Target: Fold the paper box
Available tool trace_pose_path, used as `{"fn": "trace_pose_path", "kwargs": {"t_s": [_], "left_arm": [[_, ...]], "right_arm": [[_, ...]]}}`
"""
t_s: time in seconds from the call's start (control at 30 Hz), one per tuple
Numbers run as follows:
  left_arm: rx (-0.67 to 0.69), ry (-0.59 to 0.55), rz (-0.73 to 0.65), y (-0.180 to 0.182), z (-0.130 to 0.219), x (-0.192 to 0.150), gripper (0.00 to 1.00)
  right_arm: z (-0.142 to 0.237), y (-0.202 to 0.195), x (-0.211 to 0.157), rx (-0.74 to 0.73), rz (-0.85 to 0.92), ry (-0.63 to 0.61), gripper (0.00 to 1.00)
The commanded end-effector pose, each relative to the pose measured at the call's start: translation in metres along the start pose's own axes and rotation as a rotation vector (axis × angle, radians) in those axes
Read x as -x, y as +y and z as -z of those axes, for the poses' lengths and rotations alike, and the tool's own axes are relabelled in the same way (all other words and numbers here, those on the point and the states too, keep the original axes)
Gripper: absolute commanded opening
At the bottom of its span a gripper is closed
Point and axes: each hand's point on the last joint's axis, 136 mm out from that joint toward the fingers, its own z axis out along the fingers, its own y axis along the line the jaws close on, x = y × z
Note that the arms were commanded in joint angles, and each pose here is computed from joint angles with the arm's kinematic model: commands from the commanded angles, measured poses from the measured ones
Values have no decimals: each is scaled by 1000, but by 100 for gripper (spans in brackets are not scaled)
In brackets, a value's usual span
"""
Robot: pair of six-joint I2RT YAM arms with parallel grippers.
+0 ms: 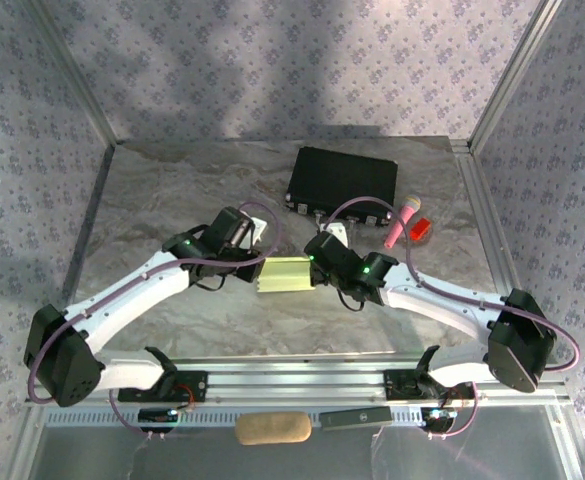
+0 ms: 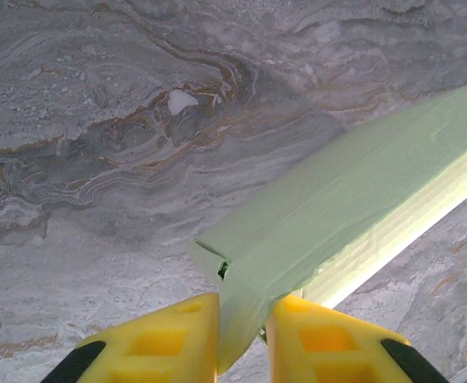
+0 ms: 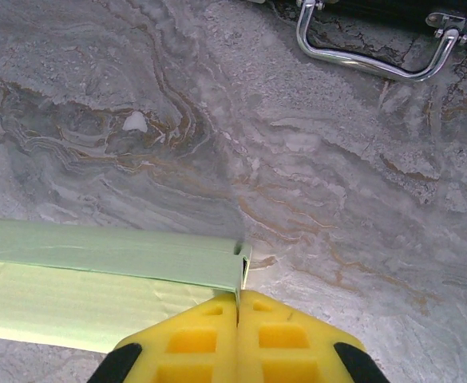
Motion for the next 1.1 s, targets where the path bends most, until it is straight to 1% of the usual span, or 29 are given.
{"fn": "trace_pose_path", "kwargs": {"t_s": [0.0,0.17,0.47,0.77,1.07], "left_arm": [[-32,-33,45,-9,11,12,20],[-41,-31,89,-16,10,11,19],[10,-33,116,-16,5,8,15],[1,-67,258,-19,-4,11,14],[3,-117,331,-18,-9,10,14]], "right_arm": [[3,-2,2,-32,-5,1,0],[4,-3,3,-41,-5,-3,0],[4,-2,2,-44,-6,-1,0],[3,0,2,-45,-8,2,0],[6,4,4,-51,-4,-10,0]]}}
